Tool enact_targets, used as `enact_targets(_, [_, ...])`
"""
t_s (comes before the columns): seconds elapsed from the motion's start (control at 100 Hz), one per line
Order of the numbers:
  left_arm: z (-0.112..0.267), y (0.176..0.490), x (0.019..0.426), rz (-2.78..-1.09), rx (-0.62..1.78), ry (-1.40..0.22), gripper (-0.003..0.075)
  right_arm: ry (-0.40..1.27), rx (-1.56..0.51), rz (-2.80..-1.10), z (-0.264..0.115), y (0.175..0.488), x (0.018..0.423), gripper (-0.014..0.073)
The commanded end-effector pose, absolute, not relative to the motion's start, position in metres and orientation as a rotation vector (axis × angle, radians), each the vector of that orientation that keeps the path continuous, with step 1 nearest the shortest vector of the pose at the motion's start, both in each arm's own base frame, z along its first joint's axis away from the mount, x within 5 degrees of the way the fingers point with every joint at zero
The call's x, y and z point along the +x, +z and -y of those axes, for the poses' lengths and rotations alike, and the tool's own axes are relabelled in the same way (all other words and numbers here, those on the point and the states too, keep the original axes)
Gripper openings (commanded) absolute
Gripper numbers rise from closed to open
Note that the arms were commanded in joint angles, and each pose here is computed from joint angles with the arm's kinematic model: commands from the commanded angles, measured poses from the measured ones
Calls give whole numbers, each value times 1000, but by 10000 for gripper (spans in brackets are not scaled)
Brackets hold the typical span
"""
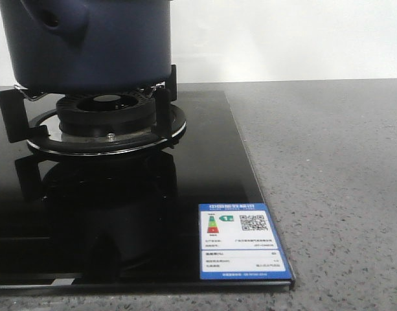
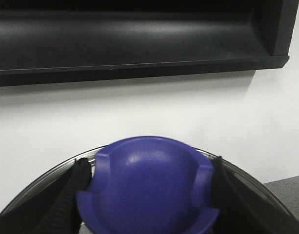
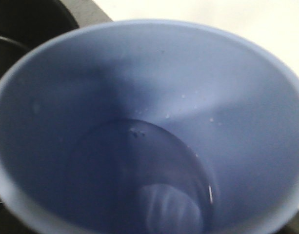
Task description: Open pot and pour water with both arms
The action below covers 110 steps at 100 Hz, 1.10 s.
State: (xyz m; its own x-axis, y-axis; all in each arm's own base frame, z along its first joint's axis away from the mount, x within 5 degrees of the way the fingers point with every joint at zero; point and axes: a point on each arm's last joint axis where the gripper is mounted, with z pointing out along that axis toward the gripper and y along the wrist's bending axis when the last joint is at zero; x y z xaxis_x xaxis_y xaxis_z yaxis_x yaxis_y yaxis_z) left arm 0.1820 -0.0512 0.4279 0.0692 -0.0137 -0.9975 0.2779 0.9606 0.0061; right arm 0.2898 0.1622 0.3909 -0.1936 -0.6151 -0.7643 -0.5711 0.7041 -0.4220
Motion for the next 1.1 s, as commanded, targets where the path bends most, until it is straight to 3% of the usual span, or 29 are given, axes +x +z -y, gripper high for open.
enact_targets(0.0, [47, 452, 176, -1344, 171, -215, 406, -121, -946, -1711, -170, 426, 289, 370])
enact_targets(0.31, [47, 452, 176, -1344, 171, -215, 406, -392, -1151, -1628, -214, 429, 305, 370])
enact_targets(0.54, [47, 452, 176, -1344, 171, -215, 406, -625, -1278, -1462, -236, 427, 302, 370])
enact_targets(1.09, [47, 452, 176, -1346, 171, -215, 402, -908, -1322, -1246, -237, 440, 303, 369])
